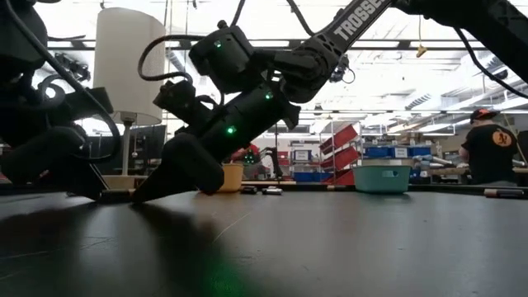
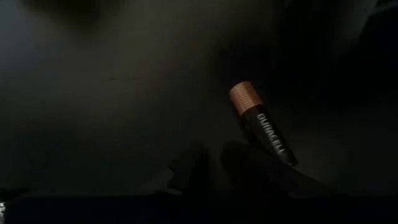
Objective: Sort batteries
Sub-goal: Put the black battery into the blue bin
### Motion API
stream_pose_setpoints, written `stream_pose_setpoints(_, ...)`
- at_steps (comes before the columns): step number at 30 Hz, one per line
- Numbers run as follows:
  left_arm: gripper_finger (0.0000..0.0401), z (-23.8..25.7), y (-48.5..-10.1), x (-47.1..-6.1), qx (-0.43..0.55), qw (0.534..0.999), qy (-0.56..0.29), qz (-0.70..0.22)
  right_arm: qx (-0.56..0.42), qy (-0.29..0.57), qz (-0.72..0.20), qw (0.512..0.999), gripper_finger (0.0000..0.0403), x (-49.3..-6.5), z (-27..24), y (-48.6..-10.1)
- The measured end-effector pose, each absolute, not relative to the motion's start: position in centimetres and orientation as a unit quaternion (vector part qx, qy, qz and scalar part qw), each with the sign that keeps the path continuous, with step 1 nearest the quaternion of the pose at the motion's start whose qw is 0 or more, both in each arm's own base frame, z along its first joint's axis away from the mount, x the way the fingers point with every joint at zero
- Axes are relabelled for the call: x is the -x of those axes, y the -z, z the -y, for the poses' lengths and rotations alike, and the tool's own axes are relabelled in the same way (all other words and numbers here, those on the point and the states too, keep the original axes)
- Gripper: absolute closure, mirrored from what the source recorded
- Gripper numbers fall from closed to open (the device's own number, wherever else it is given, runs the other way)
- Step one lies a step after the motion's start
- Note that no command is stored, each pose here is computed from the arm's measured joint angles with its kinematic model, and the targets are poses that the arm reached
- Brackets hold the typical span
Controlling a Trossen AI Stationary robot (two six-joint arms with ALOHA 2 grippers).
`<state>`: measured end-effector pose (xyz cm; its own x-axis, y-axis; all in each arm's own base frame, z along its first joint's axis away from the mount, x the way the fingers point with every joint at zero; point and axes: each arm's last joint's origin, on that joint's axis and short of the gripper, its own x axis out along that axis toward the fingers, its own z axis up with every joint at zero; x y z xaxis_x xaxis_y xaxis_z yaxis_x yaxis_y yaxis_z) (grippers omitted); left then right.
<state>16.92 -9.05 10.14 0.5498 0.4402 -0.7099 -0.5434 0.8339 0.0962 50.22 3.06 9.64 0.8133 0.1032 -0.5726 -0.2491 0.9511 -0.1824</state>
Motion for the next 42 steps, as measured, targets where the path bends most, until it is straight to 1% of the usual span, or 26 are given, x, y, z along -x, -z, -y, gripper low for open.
stream_pose_setpoints(4,0.0291,9.2,-10.2,-17.0,0.059,0.882,-0.268,-0.383,0.137,-0.089,-0.294,0.942,0.0226,-50.2,-3.9,-9.6)
stream_pose_setpoints(8,0.0291,9.5,-10.3,-17.5,0.04,0.892,-0.236,-0.383,0.155,-0.082,-0.297,0.939,0.0225,-50.1,-4.6,-9.8)
stream_pose_setpoints(14,0.0291,9.8,-10.5,-17.8,0.013,0.901,-0.208,-0.381,0.158,-0.111,-0.291,0.937,0.0228,-50.0,-5.7,-10.6)
stream_pose_setpoints(22,0.0291,10.0,-10.6,-18.1,-0.004,0.908,-0.187,-0.376,0.179,-0.116,-0.298,0.93,0.0228,-49.9,-5.4,-10.6)
stream_pose_setpoints(25,0.0291,10.0,-10.7,-18.1,-0.011,0.908,-0.182,-0.376,0.168,-0.126,-0.313,0.926,0.0229,-49.8,-4.7,-10.4)
stream_pose_setpoints(28,0.0291,10.1,-10.7,-18.2,-0.009,0.909,-0.181,-0.375,0.12,-0.143,-0.331,0.925,0.0234,-49.6,-3.6,-10.2)
stream_pose_setpoints(30,0.0291,10.1,-10.7,-18.2,-0.008,0.909,-0.179,-0.376,0.086,-0.153,-0.339,0.924,0.0242,-49.6,-3.0,-10.1)
stream_pose_setpoints(33,0.0291,10.1,-10.7,-18.2,-0.008,0.909,-0.179,-0.376,0.074,-0.158,-0.356,0.918,0.0266,-49.3,-2.6,-10.1)
stream_pose_setpoints(35,0.0291,10.1,-10.7,-18.2,-0.007,0.909,-0.178,-0.377,0.074,-0.157,-0.365,0.915,0.029,-49.2,-2.6,-10.1)
stream_pose_setpoints(39,0.0291,10.1,-10.7,-18.2,-0.007,0.909,-0.178,-0.377,0.073,-0.158,-0.376,0.91,0.0354,-49.0,-2.6,-9.9)
stream_pose_setpoints(42,0.0291,10.1,-10.7,-18.2,-0.007,0.909,-0.178,-0.377,0.084,-0.147,-0.38,0.91,0.0355,-49.0,-3.0,-9.9)
